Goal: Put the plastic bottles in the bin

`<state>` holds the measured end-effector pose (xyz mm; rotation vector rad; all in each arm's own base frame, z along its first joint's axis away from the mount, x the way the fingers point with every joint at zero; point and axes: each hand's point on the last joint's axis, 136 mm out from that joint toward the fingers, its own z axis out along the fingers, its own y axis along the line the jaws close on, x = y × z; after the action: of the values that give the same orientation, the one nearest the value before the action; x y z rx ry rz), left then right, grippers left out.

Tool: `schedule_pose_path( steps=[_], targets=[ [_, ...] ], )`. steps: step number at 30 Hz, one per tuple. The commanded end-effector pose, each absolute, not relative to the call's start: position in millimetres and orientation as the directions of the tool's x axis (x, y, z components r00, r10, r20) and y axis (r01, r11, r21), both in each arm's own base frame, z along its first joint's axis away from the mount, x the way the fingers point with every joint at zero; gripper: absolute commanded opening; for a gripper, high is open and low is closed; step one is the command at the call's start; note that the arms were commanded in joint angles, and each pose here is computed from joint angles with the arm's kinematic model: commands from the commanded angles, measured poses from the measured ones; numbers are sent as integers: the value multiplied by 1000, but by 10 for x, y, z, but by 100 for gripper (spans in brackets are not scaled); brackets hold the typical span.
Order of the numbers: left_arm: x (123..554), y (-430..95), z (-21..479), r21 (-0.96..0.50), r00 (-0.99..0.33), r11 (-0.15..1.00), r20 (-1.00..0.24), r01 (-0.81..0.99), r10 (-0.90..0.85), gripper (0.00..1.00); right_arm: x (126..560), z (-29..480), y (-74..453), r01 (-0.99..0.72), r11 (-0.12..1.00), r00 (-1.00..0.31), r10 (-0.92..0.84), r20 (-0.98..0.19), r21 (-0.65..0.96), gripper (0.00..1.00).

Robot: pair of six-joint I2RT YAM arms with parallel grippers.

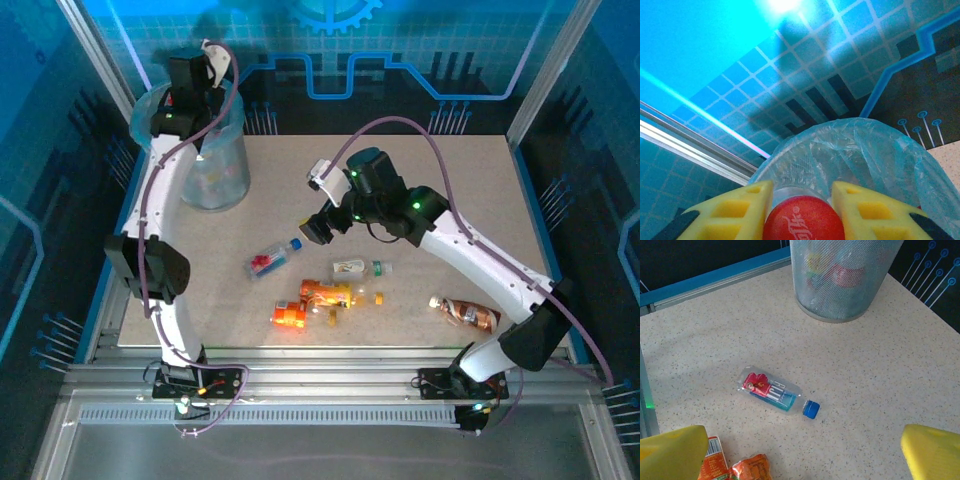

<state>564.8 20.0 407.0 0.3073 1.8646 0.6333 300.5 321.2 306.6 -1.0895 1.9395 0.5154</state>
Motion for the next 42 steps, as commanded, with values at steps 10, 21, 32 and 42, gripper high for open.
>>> schedule_pose_path(
  steps=[10, 21, 32, 42],
  targets=[
    [5613, 107, 4120, 452, -378, 889, -838, -78, 393, 77, 2913, 3134, 3315, -858, 512, -262, -497, -827, -35, 100],
    [5367, 7, 3961, 295, -454, 954, -857, -43, 244, 64, 2920, 3136, 3227, -832, 552, -276, -508, -816, -62, 100],
    [4640, -1292, 4281, 175, -332, 951, -908, 256, 257, 67, 3174, 2714, 2215, -528, 846, -698, -385, -604, 71, 98],
    [3470, -2778, 3496, 171, -145, 623, -894, 763, 423, 72, 2767, 1671, 1857, -386, 910, -863, -299, -406, 151, 92]
  ],
)
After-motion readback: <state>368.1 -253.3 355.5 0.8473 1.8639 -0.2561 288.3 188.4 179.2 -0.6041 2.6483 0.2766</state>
